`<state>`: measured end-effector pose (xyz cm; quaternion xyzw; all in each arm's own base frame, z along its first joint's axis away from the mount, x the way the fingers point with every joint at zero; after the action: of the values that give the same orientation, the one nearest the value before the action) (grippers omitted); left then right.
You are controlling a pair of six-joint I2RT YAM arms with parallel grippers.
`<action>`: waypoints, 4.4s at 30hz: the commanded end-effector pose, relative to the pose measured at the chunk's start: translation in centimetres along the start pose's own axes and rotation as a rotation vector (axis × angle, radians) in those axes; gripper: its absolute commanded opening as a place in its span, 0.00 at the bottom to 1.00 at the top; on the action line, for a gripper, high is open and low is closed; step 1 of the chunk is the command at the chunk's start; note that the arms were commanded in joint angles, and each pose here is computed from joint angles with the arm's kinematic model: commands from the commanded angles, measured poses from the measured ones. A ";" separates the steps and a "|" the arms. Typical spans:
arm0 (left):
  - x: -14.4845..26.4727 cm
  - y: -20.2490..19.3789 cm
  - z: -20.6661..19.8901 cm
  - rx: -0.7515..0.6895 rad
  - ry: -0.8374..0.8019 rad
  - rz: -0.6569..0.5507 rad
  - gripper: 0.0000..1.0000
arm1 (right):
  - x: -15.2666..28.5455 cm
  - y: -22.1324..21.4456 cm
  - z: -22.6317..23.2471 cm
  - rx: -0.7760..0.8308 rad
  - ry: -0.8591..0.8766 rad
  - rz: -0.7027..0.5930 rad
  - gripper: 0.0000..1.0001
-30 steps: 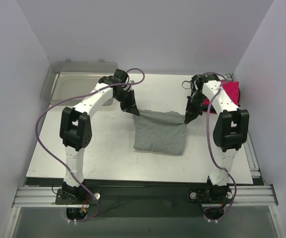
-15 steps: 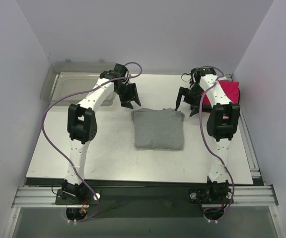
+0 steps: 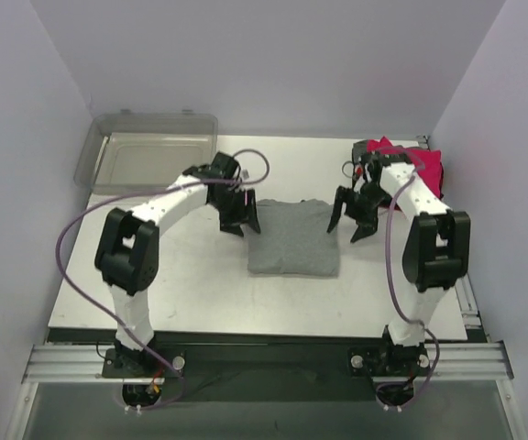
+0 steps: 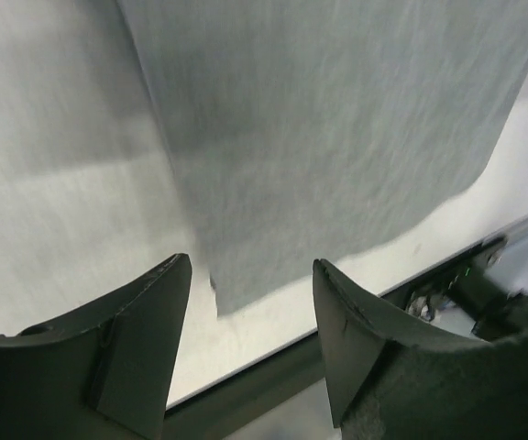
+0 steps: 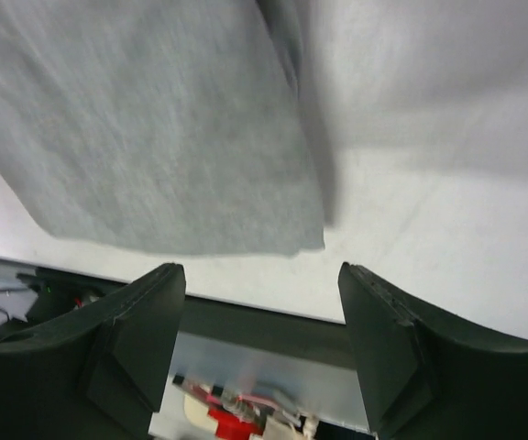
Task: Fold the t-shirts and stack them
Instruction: Fold the long partially folded tshirt into a neat square, then put the neatly folded tshirt into the corner of the board with the right arm
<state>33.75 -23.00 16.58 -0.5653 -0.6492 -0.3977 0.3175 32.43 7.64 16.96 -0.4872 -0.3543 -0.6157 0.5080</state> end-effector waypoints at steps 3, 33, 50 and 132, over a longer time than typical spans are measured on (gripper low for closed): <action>2.0 -4.4 0.1 -0.060 -0.108 -0.084 0.66 | -0.2 -5.6 -0.2 0.028 0.096 -0.008 0.67; -4.1 -9.3 2.4 0.016 -0.144 0.035 0.48 | -7.1 -8.0 -4.3 -0.079 0.022 0.118 0.45; -5.2 -8.9 2.9 0.010 -0.055 0.090 0.00 | -7.3 -7.8 -4.3 -0.086 0.034 0.144 0.00; -8.9 -1.5 4.4 0.039 -0.095 0.071 0.15 | -10.8 1.7 2.1 0.153 0.333 0.022 0.77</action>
<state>34.10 -23.83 8.40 -0.5994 -0.6598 -0.3374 0.3026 34.82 11.74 9.11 -0.3139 -0.3020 -0.6722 0.5986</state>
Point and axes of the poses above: each gripper's point midway between its finger pads, its own x axis back along the fingers, its own z axis along the line the jaws close on, y = z × x, the point moved 8 cm from there along x, back along the fingers
